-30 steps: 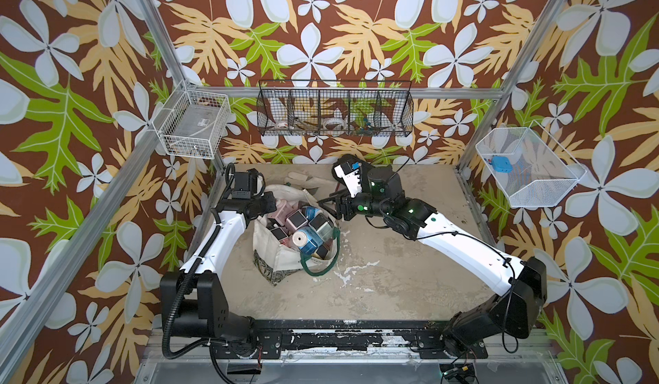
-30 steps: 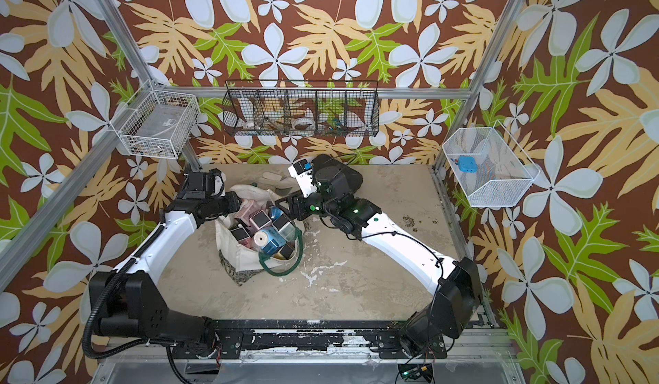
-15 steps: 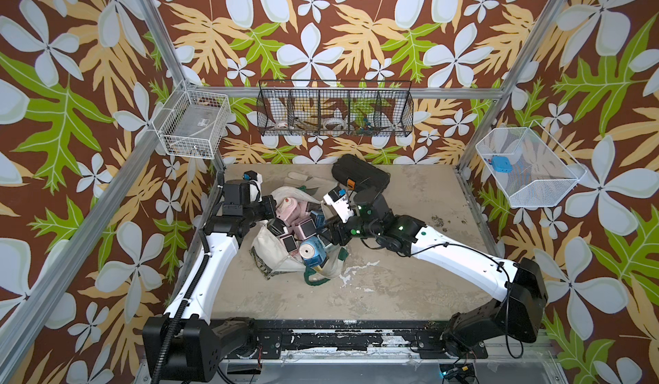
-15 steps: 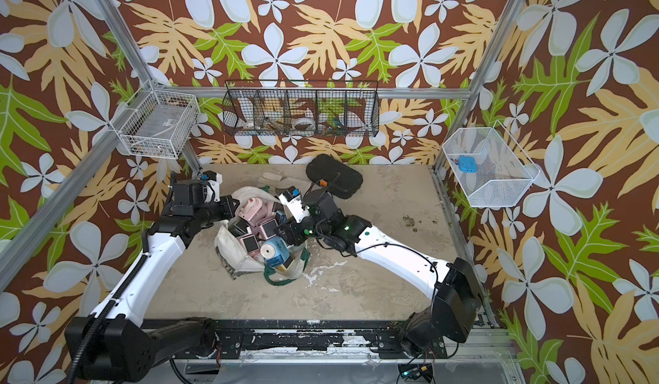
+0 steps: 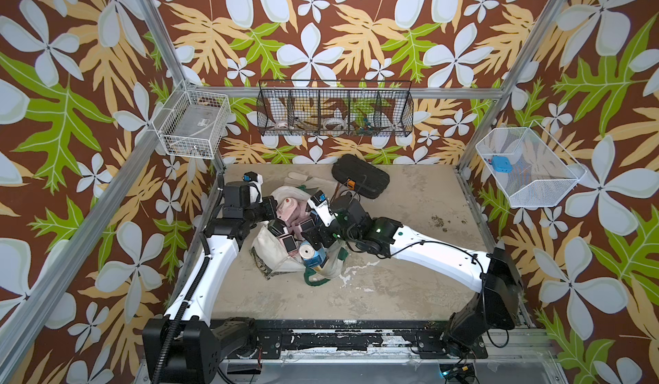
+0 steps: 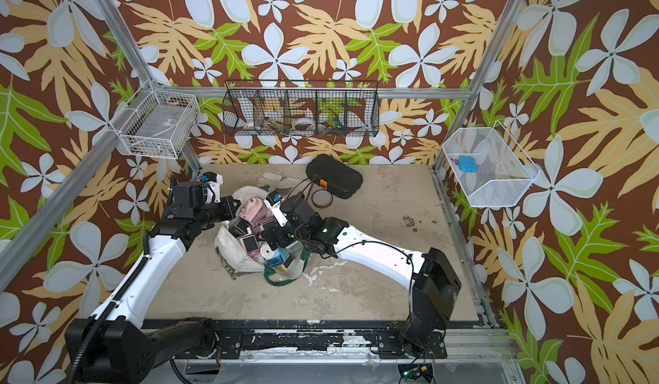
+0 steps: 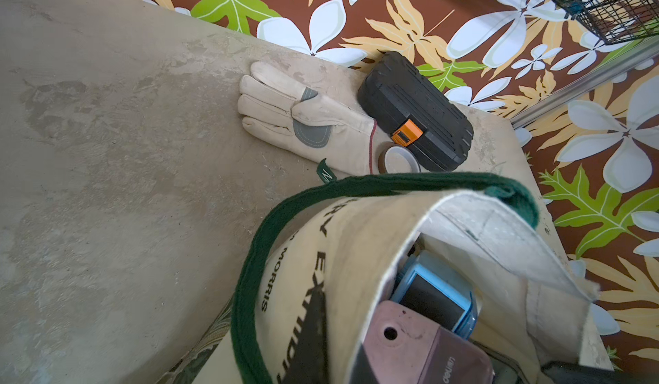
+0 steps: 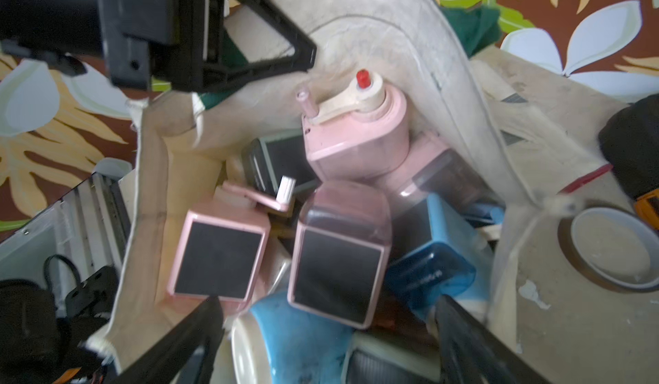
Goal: Take out the pencil sharpeners from the tote bags
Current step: Adjust the canvas bag at the center of the board, then pick up the pencil sharpener from the canvas bag.
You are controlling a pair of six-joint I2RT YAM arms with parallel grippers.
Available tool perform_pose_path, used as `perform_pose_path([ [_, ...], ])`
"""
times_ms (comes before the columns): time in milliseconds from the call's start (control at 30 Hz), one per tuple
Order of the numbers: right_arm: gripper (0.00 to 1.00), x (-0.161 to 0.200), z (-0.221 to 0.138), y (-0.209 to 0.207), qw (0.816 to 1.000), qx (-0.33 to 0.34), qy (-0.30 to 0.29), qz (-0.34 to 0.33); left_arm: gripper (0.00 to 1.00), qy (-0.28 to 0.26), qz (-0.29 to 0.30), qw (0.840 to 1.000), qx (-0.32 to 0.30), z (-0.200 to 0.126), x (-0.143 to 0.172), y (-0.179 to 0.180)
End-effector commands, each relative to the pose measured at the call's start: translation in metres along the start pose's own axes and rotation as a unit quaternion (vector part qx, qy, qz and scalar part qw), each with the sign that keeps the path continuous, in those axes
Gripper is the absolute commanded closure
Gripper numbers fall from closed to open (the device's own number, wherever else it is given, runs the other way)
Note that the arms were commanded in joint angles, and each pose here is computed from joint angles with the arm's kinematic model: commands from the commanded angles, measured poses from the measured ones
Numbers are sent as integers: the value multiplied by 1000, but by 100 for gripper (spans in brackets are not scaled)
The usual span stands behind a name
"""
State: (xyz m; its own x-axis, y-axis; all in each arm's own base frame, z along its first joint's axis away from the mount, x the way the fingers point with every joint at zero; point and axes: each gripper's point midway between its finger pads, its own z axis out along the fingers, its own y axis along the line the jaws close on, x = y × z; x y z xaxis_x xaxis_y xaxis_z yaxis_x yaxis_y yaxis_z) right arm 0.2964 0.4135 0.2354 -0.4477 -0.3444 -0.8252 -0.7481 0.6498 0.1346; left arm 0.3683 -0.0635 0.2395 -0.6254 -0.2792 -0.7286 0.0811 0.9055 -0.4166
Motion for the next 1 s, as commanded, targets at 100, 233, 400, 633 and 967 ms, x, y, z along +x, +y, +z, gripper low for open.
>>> perform_pose_path([
  [100, 5, 0, 25, -14, 999, 45, 26, -5, 100, -36, 6, 999, 23, -6, -18, -11],
  [233, 8, 9, 42, -17, 998, 51, 46, 2, 100, -37, 5, 999, 20, -6, -18, -11],
  [400, 15, 28, 58, -12, 997, 33, 68, 13, 100, -38, 4, 999, 14, -7, -19, -9],
  [633, 30, 41, 66, -2, 996, 17, 86, 13, 100, -37, 3, 999, 11, -6, -18, -7],
  [967, 62, 16, 45, 4, 999, 11, 49, 6, 100, -38, 2, 999, 2, -7, -18, -4],
])
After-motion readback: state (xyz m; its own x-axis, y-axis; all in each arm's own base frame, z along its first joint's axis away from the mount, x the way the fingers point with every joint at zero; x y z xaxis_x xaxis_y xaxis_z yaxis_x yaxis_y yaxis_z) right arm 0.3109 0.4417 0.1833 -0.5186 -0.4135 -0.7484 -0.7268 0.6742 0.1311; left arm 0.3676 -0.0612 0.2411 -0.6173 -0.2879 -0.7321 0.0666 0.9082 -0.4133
